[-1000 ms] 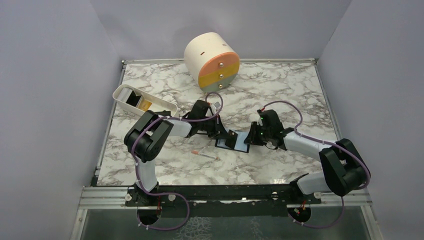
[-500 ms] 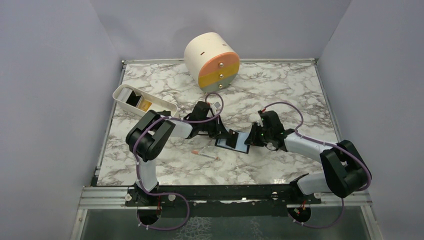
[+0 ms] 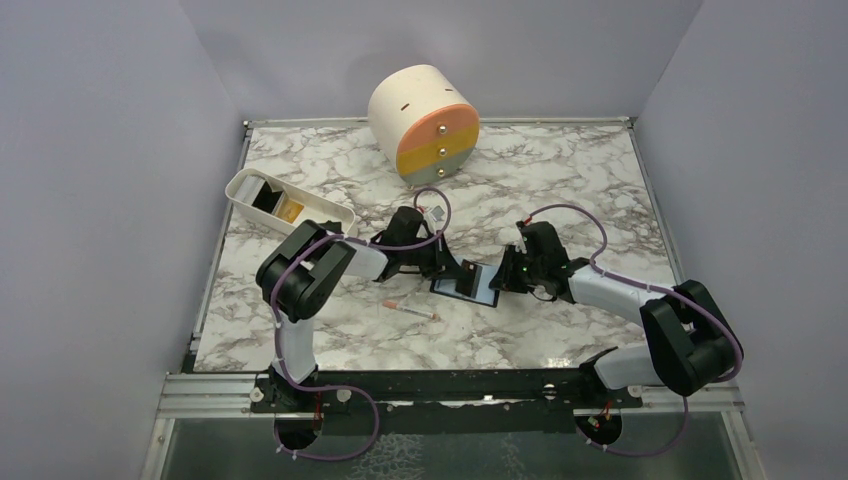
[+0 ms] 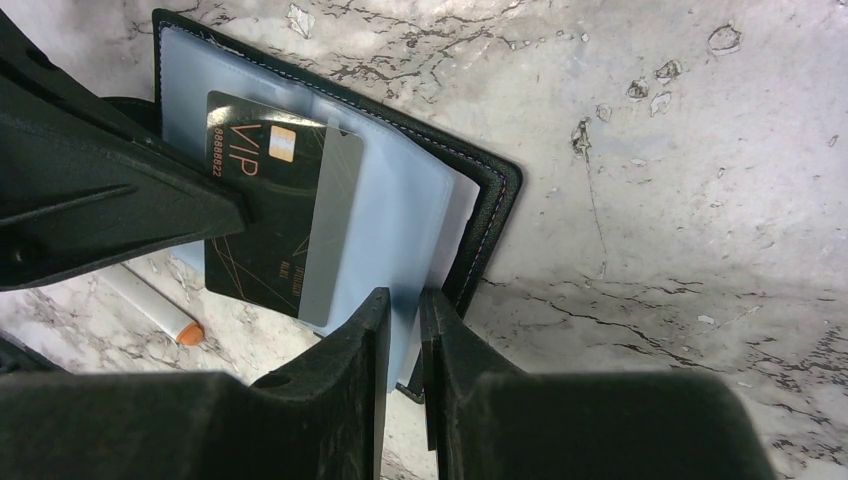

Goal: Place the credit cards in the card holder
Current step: Insert the credit card into the card holder.

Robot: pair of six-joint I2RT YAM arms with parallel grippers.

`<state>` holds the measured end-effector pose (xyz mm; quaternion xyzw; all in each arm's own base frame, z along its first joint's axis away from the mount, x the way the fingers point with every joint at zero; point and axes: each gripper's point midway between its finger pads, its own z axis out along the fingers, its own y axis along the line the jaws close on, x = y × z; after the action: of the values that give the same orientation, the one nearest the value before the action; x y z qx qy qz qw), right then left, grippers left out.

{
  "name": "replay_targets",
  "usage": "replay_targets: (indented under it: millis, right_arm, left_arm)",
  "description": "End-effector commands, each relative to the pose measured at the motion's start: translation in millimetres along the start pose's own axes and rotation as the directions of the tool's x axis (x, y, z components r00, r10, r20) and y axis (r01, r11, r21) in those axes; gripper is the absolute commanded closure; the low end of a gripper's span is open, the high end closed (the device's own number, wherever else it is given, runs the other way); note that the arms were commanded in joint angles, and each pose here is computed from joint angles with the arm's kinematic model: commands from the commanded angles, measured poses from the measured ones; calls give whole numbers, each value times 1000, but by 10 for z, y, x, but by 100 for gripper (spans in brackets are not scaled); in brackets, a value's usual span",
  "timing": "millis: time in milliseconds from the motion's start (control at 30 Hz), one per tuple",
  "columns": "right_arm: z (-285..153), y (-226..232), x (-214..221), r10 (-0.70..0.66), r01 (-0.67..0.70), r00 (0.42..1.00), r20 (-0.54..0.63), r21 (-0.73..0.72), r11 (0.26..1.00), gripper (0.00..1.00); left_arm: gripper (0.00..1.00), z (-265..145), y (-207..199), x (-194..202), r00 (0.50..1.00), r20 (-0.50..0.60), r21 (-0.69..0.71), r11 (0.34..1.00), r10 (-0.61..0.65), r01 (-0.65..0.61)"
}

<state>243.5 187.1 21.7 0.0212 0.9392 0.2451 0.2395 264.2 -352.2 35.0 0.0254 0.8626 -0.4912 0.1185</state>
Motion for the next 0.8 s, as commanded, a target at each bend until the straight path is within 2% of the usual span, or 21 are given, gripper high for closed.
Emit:
replay_targets:
  millis: [0, 100, 300, 533, 767]
  right_arm:
    - [17, -113, 142, 14, -12, 999, -37, 41, 999, 82]
    - [14, -119, 131, 14, -13, 999, -34, 46, 999, 82]
    - [-6, -122, 126, 8, -7, 1000, -30, 50, 999, 82]
    - [-21, -112, 85, 1, 0, 1000, -20, 52, 999, 83]
    - [5, -61, 37, -5, 6, 1000, -5, 28, 1000, 86]
  left_arm:
    - [96, 79, 195, 157, 1000, -15, -71, 997, -1, 0]
    - [84, 59, 134, 126, 1000, -2, -64, 998, 14, -14]
    - [70, -9, 93, 51, 999, 28, -93, 995, 45, -42]
    - [64, -91, 167, -71, 993, 46, -206, 974, 107, -95]
    - [64, -93, 176, -65, 993, 48, -225, 969, 112, -98]
